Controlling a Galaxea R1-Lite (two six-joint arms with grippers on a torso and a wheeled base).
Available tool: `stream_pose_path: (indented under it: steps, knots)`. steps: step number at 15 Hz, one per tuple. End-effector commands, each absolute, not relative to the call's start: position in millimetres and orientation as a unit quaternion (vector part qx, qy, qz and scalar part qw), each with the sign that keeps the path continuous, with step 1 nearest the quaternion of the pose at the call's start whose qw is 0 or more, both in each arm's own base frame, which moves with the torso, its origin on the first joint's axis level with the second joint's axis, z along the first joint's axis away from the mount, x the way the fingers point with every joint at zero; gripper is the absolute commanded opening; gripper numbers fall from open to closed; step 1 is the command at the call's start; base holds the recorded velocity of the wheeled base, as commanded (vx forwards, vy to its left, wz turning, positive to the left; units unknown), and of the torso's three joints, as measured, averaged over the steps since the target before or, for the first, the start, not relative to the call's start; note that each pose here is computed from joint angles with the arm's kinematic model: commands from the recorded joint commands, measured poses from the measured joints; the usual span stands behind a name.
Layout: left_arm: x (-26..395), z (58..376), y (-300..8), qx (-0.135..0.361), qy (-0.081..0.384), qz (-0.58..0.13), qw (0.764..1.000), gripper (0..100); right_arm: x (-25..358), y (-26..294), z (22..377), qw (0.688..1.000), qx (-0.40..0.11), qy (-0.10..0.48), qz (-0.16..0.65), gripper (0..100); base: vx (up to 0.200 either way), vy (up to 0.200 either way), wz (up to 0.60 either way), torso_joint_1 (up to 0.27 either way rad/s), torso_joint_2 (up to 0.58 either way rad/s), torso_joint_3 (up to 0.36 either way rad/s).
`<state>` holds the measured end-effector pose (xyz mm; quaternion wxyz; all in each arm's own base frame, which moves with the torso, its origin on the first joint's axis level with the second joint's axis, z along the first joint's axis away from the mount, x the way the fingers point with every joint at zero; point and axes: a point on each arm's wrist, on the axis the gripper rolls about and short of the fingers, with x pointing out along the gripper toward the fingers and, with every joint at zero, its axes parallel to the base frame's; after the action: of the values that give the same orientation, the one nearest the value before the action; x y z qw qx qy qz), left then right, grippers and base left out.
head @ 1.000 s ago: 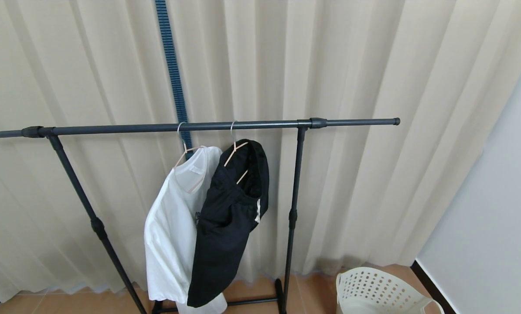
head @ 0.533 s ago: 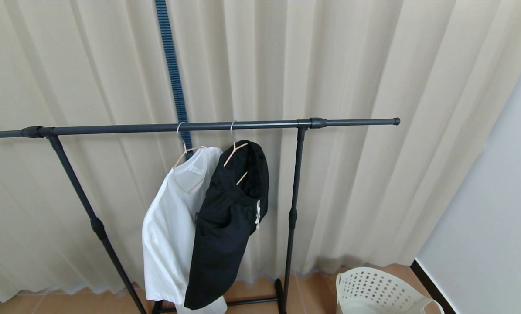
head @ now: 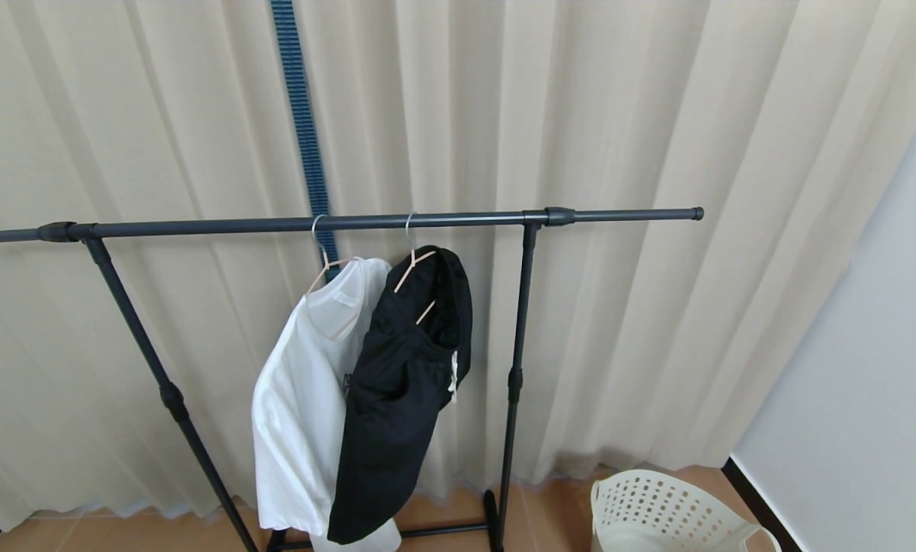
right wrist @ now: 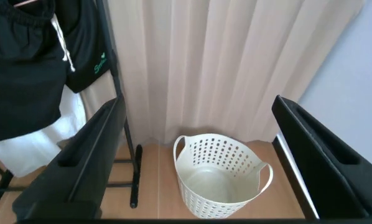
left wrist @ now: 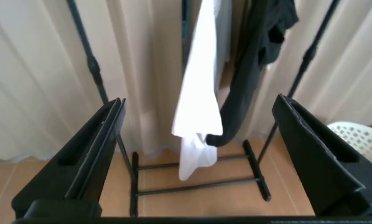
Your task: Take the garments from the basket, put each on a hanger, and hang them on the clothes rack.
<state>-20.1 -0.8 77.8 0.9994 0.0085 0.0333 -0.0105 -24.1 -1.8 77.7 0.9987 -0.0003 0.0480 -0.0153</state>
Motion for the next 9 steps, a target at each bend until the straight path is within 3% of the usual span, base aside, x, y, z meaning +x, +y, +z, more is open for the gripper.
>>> stream_pose_path:
  steps: [1, 9]
  knots:
    - [-23.6, 75.8, -1.4, 0.007, 0.006, -0.036, 0.999, 100, -25.9, -2.1, 77.3, 0.999, 0.004, 0.022, -0.037, 100, 0.0, 0.0, 0.0, 0.0, 0.0, 0.0]
    - [-23.4, 75.9, -1.4, 0.007, 0.007, -0.035, 0.999, 100, -25.1, -2.6, 76.5, 0.999, 0.004, 0.018, -0.049, 100, 0.0, 0.0, 0.0, 0.0, 0.0, 0.0]
